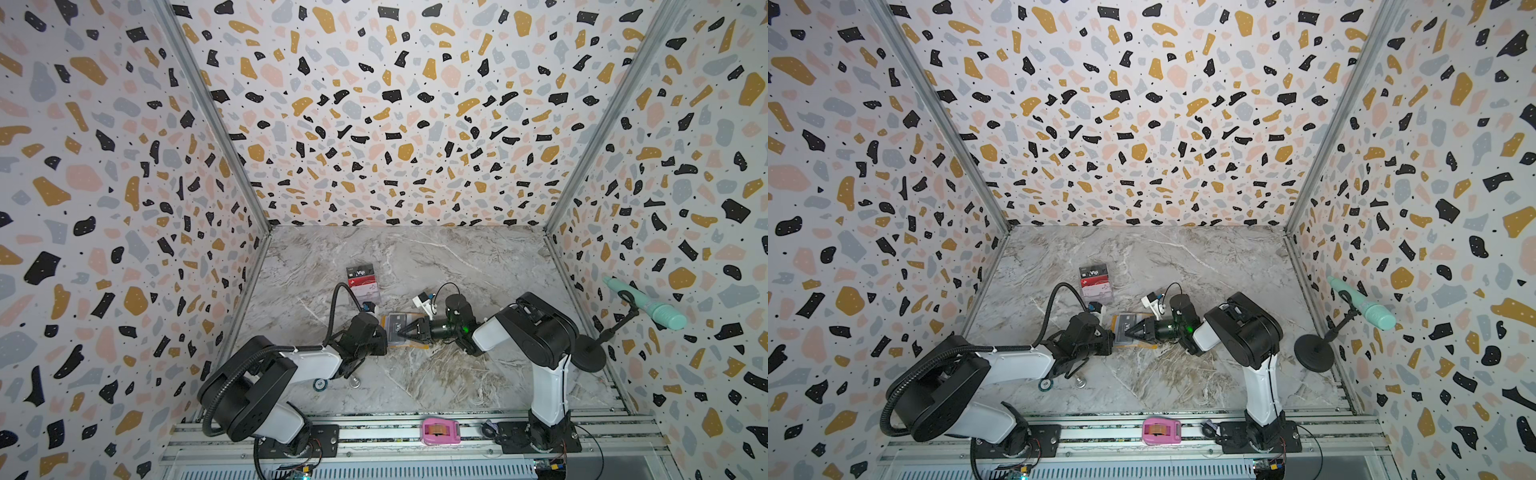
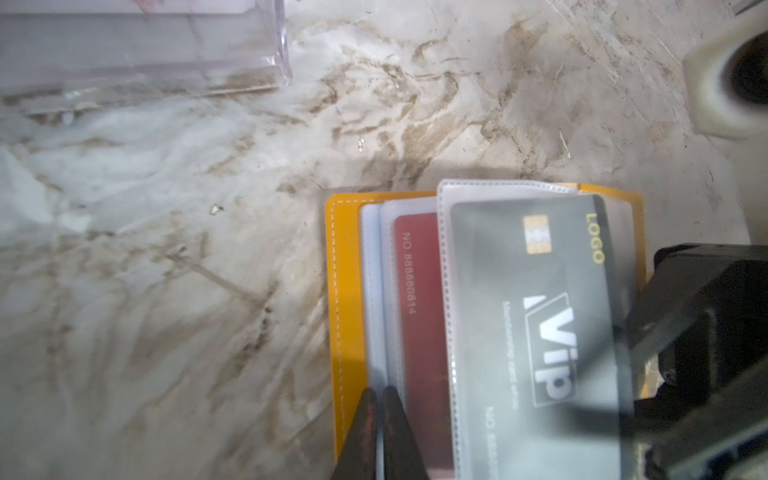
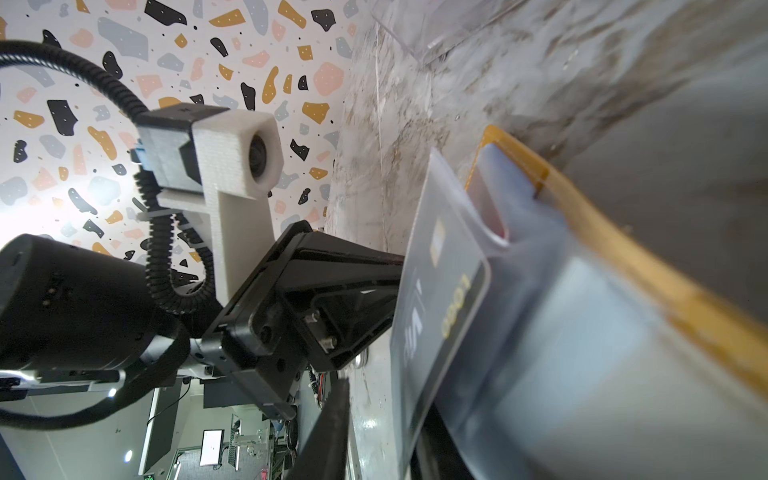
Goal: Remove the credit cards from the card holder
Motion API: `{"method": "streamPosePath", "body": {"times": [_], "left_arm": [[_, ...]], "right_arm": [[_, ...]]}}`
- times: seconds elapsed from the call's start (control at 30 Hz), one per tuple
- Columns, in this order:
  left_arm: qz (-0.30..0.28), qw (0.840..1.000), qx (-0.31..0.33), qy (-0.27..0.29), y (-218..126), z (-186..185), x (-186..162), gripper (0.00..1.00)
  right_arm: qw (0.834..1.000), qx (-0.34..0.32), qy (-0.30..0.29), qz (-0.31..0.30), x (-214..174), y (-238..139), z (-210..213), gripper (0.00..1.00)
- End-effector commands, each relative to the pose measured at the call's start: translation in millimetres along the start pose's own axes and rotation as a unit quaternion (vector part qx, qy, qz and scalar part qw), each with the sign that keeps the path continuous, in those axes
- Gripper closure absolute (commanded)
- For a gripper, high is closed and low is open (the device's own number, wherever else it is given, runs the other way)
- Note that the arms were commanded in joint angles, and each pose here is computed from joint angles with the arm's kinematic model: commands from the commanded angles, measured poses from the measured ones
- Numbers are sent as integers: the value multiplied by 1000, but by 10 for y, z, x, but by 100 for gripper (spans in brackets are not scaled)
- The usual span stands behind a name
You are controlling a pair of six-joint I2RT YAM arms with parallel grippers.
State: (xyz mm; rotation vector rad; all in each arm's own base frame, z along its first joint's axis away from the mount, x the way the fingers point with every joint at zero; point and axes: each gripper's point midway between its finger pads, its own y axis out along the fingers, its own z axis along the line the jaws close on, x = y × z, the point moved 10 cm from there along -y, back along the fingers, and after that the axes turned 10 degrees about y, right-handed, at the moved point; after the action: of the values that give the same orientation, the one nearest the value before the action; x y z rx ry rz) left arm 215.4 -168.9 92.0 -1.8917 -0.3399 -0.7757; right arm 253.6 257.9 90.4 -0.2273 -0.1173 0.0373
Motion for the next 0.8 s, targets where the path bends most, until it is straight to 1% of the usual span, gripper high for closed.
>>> {"method": "streamPosePath", "body": {"times": [0.0,0.4,0.77], "left_arm": [[75,997,26,1,38,99,-273,91],[74,997,26,-2,33,105,-290,91],[73,997,24,-4,20,105,-292,91]], "right_arm": [[999,34,-41,-9,43,-85,244,74],[999,33,-38,-20,30,-182,231,75],[999,31,-26,-28,40,-221,188,79]]}}
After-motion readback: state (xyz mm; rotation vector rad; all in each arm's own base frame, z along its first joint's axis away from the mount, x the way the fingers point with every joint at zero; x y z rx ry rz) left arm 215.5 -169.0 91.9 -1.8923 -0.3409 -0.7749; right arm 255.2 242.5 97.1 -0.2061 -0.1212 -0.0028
